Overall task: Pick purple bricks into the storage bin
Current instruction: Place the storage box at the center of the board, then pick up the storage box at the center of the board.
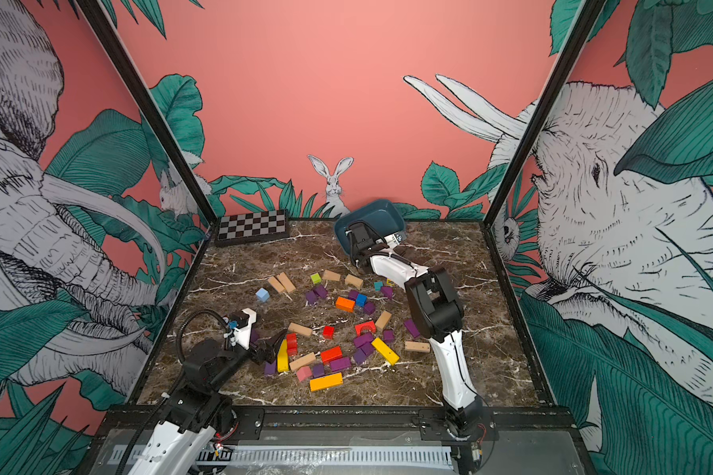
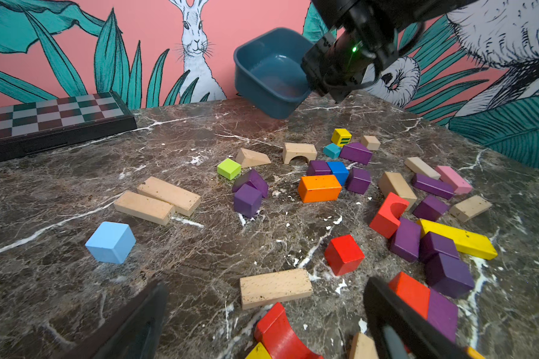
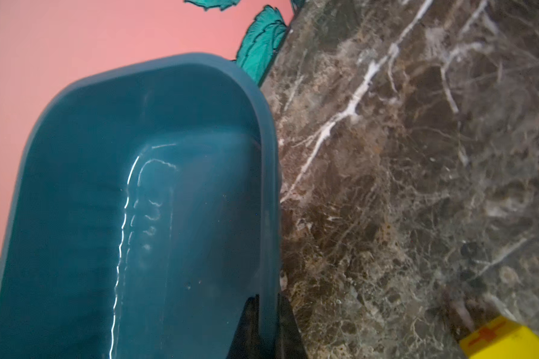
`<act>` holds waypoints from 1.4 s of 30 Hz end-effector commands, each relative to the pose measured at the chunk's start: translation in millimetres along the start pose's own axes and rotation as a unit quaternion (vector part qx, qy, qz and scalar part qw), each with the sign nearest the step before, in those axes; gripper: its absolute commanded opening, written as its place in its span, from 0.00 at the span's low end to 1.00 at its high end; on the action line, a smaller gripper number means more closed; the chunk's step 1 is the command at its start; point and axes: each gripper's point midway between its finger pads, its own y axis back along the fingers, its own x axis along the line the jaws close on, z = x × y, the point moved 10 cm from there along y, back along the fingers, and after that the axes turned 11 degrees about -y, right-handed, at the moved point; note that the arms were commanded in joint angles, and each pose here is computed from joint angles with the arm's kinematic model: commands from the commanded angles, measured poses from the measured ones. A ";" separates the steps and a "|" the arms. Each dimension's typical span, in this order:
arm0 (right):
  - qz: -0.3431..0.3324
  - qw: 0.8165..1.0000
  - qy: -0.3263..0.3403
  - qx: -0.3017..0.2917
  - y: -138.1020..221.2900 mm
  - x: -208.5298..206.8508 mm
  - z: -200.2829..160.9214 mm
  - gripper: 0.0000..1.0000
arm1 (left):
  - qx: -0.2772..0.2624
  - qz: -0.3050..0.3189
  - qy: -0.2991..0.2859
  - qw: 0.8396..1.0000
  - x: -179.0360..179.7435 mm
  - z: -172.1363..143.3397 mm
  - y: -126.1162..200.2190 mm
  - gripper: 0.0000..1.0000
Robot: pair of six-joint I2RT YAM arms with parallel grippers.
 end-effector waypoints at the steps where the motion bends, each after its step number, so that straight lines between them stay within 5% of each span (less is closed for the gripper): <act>1: -0.015 0.994 -0.109 -0.001 -2.0 -2.3 -12.6 0.00 | -0.009 -0.009 -0.003 1.000 -1.5 0.4 -1.5 0.99; 10: -0.018 0.990 -0.140 0.027 -0.2 -4.8 -39.5 0.00 | -0.009 -0.010 -0.003 1.000 -1.5 0.4 -1.9 0.99; 15: -0.003 0.992 -0.124 0.040 2.1 2.5 -40.8 0.44 | -0.012 -0.012 -0.005 1.000 -1.9 0.9 -1.0 0.99; 22: 0.045 0.995 -0.059 0.060 24.7 26.8 -21.7 0.60 | -0.019 -0.010 -0.007 1.000 -2.6 0.7 2.1 0.99; 27: 0.113 0.983 0.102 0.107 47.2 56.8 15.0 0.68 | -0.020 -0.015 -0.005 1.000 -3.3 0.6 2.0 0.99; 33: 0.148 0.923 0.345 0.081 69.7 76.0 69.0 0.82 | -0.016 -0.022 -0.004 1.000 -3.6 0.0 -0.4 0.99; 37: 0.136 0.842 0.514 0.088 49.6 94.2 78.7 0.85 | -0.013 -0.027 -0.004 1.000 -3.9 0.6 -1.7 0.99; 40: 0.107 0.803 0.579 0.093 20.9 99.8 79.0 0.84 | -0.013 -0.027 -0.004 1.000 -3.9 1.1 -1.9 0.99; 42: 0.100 0.794 0.593 0.091 3.4 100.6 79.4 0.81 | -0.013 -0.030 -0.004 0.999 -4.3 0.4 -2.2 0.99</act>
